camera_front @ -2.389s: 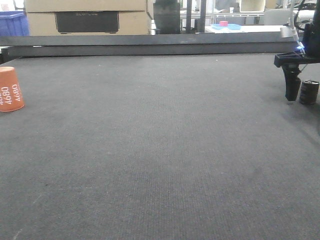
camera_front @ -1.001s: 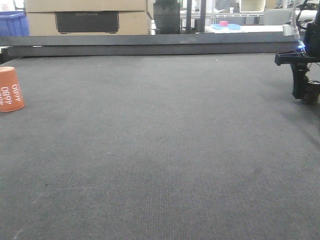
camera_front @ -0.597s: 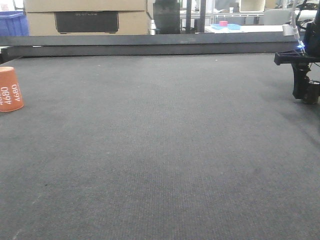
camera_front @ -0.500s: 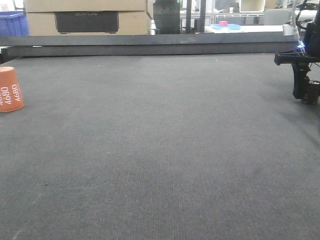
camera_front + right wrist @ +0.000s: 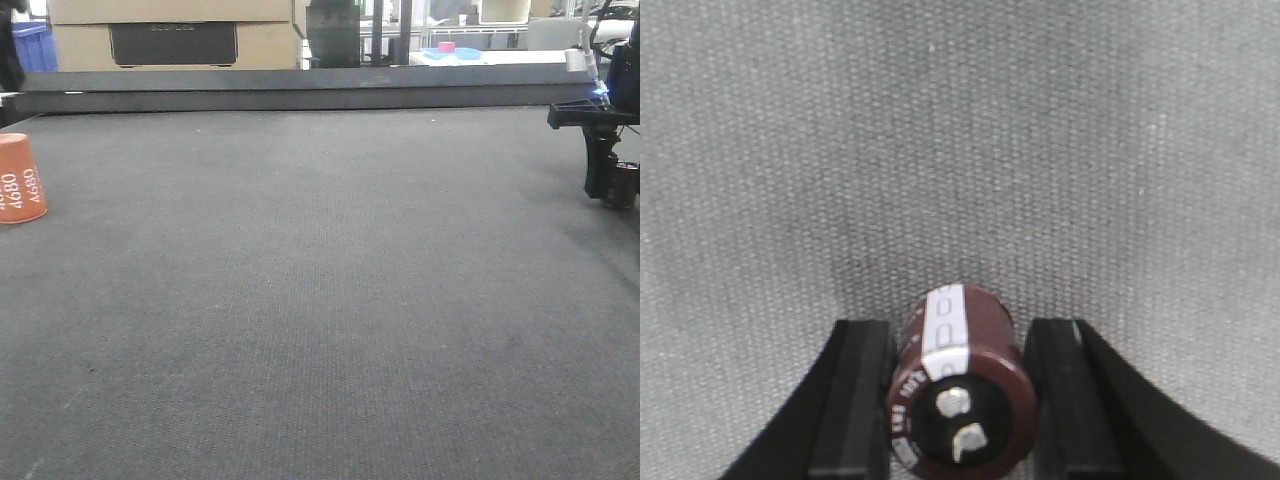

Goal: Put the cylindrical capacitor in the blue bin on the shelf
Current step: 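Lower left gripper around orange cylinder and close both grippers, then lift the orange cylinder and brown capacitor off the table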

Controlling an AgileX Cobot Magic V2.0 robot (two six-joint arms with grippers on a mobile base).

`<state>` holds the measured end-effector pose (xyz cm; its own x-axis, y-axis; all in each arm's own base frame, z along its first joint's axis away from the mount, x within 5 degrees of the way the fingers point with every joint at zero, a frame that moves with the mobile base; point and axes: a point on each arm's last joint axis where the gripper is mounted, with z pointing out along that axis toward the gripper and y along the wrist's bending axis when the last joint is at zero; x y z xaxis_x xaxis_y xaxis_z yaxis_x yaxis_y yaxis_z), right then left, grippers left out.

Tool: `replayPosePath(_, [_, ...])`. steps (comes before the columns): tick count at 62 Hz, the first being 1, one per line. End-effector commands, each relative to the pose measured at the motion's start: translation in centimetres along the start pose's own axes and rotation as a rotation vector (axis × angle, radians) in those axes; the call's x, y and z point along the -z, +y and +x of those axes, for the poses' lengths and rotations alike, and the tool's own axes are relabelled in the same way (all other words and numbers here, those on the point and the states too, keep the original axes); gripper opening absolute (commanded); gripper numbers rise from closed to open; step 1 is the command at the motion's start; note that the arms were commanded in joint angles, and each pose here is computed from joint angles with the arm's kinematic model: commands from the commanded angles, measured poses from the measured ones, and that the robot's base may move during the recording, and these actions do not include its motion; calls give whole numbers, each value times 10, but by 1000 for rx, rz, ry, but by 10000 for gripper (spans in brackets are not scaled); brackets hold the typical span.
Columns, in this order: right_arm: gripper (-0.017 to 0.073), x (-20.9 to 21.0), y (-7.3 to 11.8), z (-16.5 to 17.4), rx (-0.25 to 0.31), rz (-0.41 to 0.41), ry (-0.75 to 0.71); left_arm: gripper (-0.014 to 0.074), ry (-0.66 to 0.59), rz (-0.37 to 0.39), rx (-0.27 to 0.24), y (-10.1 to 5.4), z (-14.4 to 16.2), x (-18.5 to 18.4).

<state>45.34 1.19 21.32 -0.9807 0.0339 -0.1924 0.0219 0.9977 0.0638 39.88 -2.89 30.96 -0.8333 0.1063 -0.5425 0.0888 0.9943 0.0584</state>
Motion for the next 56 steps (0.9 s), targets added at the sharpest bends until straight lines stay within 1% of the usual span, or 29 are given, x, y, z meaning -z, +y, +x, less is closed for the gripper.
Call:
replayPosePath(1, [-162, 4, -1, -1, 3, -3, -11, 477, -27, -4, 11, 1, -5, -8])
replayPosePath(16, [-162, 1, -1, -1, 2, -2, -4, 477, -5, 8, 17, -1, -4, -36])
replayPosePath(29, [-162, -7, -1, 0, 1, -3, 26, 477, 50, 10, 15, -2, 2, -59])
replayPosePath(40, [-162, -7, -1, 0, 1, -4, 18, 477, 91, 10, 14, -3, 7, -69])
replayPosePath(51, [-162, -7, -1, -1, 1, -4, 15, 475, 93, 10, 14, -3, 7, -70])
replayPosePath(56, [-162, -7, -1, -1, 1, -4, 15, 459, 95, 10, 14, -3, 7, -71])
